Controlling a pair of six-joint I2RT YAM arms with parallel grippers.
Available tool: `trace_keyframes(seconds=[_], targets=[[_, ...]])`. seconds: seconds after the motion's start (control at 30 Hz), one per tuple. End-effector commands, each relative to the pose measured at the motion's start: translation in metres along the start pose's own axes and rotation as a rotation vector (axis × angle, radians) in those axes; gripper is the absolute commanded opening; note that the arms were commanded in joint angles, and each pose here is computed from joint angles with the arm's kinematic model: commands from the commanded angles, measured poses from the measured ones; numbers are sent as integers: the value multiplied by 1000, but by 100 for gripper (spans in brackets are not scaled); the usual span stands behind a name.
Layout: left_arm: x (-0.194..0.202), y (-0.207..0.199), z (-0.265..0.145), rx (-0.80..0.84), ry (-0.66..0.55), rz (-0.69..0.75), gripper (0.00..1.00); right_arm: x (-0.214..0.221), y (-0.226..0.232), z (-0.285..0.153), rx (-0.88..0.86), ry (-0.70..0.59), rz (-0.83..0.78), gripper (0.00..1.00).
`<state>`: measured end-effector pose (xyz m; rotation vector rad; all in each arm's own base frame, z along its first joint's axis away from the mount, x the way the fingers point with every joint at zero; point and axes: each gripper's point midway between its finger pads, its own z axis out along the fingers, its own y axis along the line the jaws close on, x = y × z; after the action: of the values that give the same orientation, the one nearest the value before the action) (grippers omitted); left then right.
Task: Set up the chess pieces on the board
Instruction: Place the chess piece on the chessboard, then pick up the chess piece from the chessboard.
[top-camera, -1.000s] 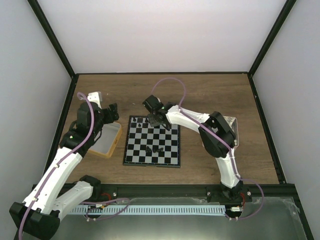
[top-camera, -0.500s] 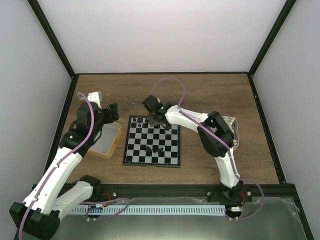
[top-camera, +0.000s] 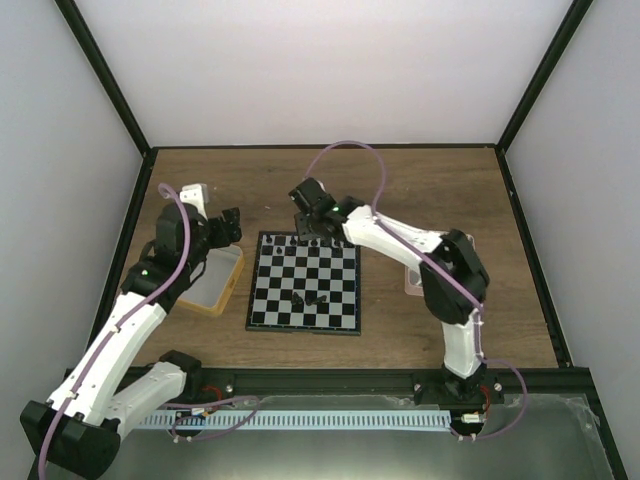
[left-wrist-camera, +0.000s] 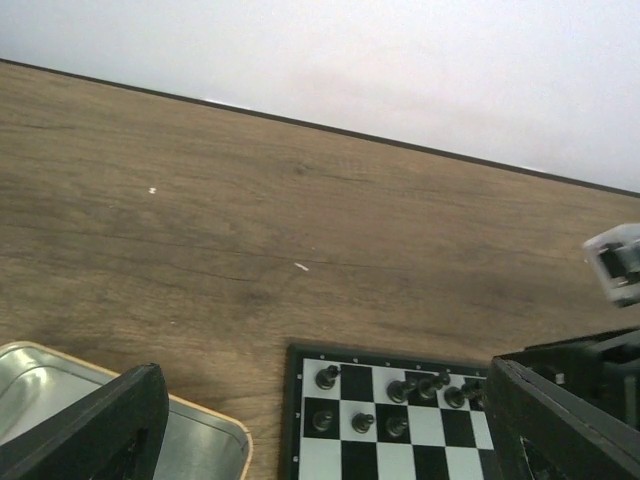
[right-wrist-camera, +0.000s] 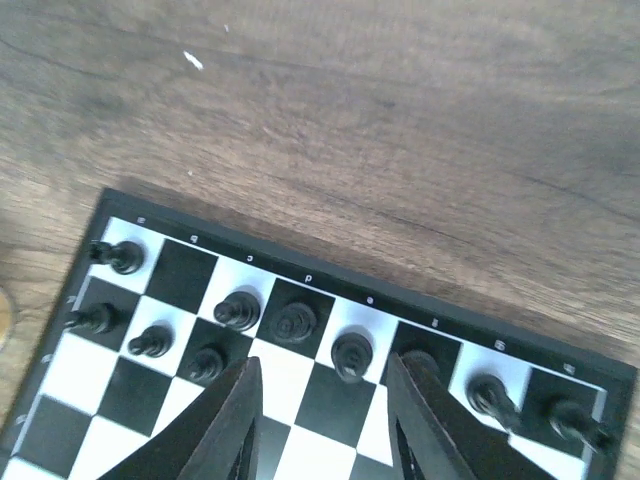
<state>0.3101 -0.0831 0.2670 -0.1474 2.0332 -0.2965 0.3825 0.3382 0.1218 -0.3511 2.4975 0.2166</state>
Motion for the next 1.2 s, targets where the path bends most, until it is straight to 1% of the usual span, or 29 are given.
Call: trace_keyframes(seconds=[0.0, 0.23, 0.33, 0.4, 0.53, 0.63, 0.73, 0.77, 0.93, 1.07, 1.17], targets=[[2, -12, 4, 76, 8, 7, 88, -15, -8, -45, -35, -84, 62, 37], [20, -37, 14, 214, 85, 44, 87, 17, -38, -73, -24, -141, 144, 42], [37, -53, 19, 304, 163, 32, 80, 36, -55, -79, -13, -149, 211, 42], [53, -60, 23, 326, 228, 10, 77, 48, -63, -82, -17, -153, 253, 42], [90, -74, 30, 311, 360, -6, 68, 71, -75, -88, -42, -168, 324, 43], [117, -86, 30, 302, 456, -17, 62, 84, -78, -87, -66, -165, 340, 43], [146, -98, 25, 294, 536, 12, 59, 94, -77, -83, -81, -140, 328, 43], [155, -101, 24, 285, 557, 21, 59, 98, -76, -81, -81, -127, 320, 43], [198, -105, 20, 216, 670, 84, 47, 109, -75, -75, -92, -94, 301, 43], [222, -104, 20, 177, 731, 125, 44, 111, -77, -78, -99, -106, 300, 43], [234, -104, 21, 160, 762, 146, 42, 112, -78, -79, -102, -109, 296, 43]])
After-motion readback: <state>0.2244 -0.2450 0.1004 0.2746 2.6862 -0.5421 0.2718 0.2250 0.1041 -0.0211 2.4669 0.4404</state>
